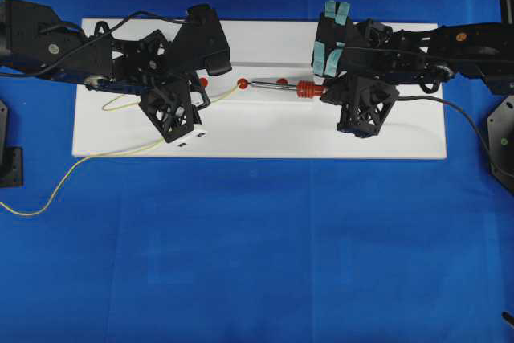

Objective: Touch the tip of the soldering iron to the tip of the solder at the mark.
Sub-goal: 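Bring solder tip and iron tip together near the middle red dot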

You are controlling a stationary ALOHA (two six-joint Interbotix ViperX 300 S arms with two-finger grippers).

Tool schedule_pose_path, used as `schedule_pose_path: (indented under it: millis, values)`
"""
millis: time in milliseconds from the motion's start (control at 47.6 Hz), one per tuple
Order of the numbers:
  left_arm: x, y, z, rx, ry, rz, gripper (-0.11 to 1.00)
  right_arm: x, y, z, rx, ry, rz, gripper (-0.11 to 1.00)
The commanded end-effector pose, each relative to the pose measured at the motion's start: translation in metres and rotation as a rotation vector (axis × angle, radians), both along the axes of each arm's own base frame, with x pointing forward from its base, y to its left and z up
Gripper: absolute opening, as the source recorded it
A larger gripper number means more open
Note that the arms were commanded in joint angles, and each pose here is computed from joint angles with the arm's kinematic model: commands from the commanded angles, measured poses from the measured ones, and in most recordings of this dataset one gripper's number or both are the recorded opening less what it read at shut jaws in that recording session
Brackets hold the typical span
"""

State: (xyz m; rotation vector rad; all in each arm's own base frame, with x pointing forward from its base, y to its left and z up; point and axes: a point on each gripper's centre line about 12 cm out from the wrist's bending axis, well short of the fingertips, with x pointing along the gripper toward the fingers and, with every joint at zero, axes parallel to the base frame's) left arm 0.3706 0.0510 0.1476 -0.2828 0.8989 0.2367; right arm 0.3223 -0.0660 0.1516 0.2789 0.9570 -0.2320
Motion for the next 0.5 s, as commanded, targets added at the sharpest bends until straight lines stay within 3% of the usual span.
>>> schedule_pose_path:
  millis: [0, 483]
  values:
    - [0.005, 0.000, 0.010, 0.005, -0.027, -0.003, 0.03, 0.007, -0.001, 0.010, -0.006, -0.035, -0.001, 0.06]
    - [-0.005, -0.001, 0.031, 0.020, -0.064, -0.014, 0.03, 0.007, -0.001, 0.010, -0.006, -0.035, -0.001, 0.06]
